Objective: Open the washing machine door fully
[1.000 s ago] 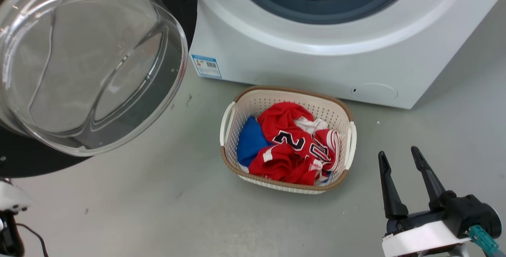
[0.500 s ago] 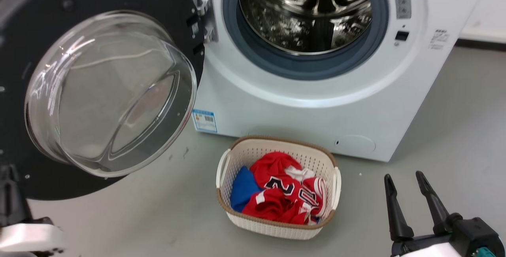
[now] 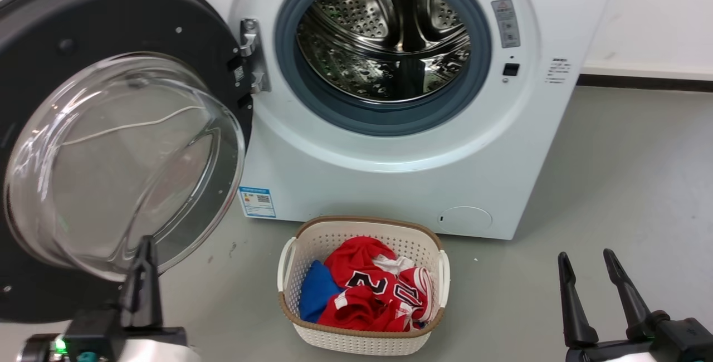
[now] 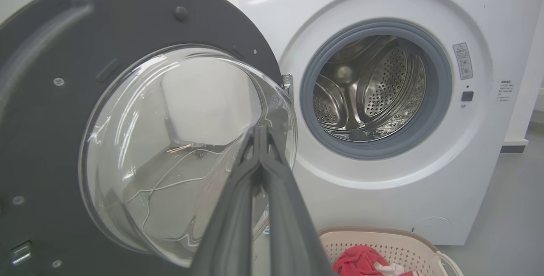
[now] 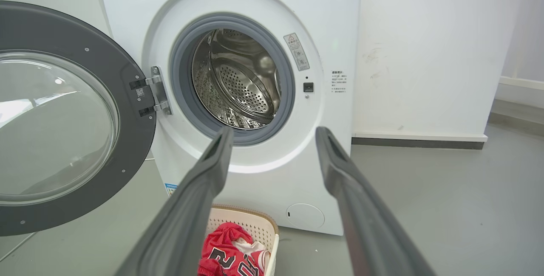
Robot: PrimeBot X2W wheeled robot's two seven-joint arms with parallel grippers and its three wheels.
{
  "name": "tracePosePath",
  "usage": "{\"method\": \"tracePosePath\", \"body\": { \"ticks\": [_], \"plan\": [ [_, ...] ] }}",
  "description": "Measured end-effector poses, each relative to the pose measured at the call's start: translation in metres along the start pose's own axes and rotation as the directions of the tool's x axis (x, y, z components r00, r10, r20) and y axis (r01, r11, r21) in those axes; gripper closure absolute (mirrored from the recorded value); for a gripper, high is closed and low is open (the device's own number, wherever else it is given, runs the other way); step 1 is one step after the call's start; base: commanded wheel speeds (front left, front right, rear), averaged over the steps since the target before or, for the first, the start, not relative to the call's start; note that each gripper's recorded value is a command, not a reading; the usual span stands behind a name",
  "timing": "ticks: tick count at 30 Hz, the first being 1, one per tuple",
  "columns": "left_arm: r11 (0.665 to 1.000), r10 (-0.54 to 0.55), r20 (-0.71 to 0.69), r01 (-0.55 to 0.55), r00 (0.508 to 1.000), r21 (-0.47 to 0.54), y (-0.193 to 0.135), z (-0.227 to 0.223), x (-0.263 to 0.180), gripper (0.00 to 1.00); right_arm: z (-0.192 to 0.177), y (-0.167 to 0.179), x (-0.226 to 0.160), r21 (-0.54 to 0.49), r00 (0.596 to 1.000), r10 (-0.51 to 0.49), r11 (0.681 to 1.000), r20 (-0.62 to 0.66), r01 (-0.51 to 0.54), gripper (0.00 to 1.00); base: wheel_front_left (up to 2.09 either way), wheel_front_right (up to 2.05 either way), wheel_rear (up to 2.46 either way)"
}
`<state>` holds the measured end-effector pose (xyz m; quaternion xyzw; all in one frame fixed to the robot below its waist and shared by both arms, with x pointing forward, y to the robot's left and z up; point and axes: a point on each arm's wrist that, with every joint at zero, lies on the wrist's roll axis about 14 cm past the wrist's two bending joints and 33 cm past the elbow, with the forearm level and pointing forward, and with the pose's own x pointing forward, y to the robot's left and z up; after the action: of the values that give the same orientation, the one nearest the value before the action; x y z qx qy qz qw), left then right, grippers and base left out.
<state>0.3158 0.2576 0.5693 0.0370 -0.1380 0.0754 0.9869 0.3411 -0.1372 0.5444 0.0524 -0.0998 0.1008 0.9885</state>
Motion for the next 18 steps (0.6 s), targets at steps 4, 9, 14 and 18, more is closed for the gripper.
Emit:
{"method": "tracePosePath", "body": {
  "ticks": [4, 9, 14, 18],
  "plan": [
    [0.997, -0.075, -0.028, 0.074, 0.997, -0.038, -0.030, -0.010, 0.000, 1.00, 0.004, -0.010, -0.007, -0.006, 0.999, -0.036, 0.999, 0.008, 0.036, 0.00, 0.00, 0.00, 0.00],
    [0.987, -0.150, -0.064, 0.145, 0.987, -0.073, -0.059, -0.022, -0.001, 1.00, 0.005, -0.022, -0.016, -0.009, 0.997, -0.079, 0.997, 0.010, 0.079, 0.00, 0.00, 0.00, 0.00],
    [0.984, -0.164, -0.077, 0.157, 0.983, -0.087, -0.071, -0.027, 0.000, 1.00, 0.003, -0.033, -0.028, -0.003, 0.992, -0.123, 0.992, 0.000, 0.123, 0.00, 0.00, 0.00, 0.00],
    [0.980, -0.180, -0.088, 0.171, 0.980, -0.100, -0.079, -0.030, -0.002, 0.53, 0.003, -0.037, -0.033, 0.001, 0.990, -0.141, 0.990, -0.003, 0.141, 0.00, 0.00, 0.00, 0.00]
  ]
}}
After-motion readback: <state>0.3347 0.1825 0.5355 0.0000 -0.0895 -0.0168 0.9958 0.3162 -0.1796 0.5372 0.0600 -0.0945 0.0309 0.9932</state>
